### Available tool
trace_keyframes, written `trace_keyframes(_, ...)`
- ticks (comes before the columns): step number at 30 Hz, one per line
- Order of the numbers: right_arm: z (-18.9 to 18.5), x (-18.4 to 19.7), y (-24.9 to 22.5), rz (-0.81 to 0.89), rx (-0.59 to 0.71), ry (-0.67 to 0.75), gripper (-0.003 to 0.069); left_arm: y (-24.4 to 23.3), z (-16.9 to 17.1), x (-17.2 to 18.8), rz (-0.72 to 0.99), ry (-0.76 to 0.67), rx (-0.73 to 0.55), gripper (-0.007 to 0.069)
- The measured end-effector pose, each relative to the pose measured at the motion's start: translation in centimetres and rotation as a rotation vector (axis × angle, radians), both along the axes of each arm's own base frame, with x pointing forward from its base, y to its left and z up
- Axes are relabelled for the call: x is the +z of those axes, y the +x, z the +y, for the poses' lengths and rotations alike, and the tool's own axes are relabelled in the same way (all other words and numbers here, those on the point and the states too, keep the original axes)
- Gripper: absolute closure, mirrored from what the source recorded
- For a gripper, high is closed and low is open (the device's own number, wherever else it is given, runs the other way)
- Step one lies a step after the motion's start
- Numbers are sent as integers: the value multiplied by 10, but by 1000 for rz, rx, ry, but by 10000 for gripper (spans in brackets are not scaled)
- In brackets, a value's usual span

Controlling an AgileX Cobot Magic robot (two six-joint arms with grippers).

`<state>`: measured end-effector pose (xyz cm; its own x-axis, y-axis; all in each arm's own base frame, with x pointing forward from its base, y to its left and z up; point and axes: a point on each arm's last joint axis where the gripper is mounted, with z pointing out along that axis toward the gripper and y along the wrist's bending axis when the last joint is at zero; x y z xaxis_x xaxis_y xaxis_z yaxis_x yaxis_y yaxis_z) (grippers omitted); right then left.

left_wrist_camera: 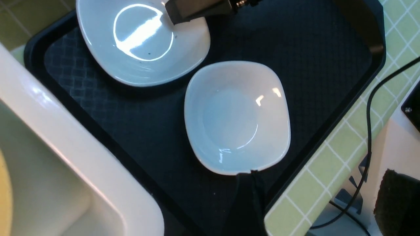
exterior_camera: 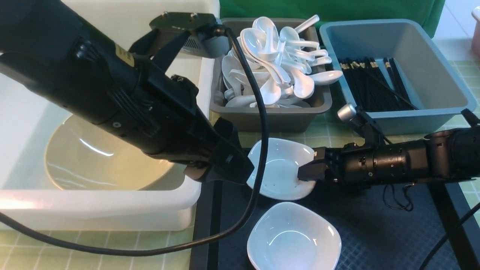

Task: On green table put chopsticks spoon bowls plates into blue grey white boxes.
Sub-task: 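Reach for and grasp the small white dish on the black tray, then place the white bowl down on the black tray with the right gripper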

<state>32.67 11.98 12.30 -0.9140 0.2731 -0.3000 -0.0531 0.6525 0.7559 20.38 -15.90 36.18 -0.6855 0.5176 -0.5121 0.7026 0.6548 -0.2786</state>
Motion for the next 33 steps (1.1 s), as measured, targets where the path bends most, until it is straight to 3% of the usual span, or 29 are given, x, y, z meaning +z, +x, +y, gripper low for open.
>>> trace_keyframes(5, -7, 4, -1, -11, -8, 7, 615, -1, 0, 0, 7, 4, -4, 174)
trace_keyframes(13, -58, 69, -40, -181, -86, 46, 615, -3, 1, -1, 26, 17, -14, 174)
trace_keyframes(17, -87, 90, -76, -253, -128, -28, 615, -3, 1, -1, 26, 17, -14, 174)
trace_keyframes(24, -98, 72, -144, -175, -126, -231, 615, -3, 1, -1, 26, 17, -14, 174)
trace_keyframes(33, -107, 47, -161, -114, -208, -354, 610, -3, 1, -1, 26, 16, -14, 174)
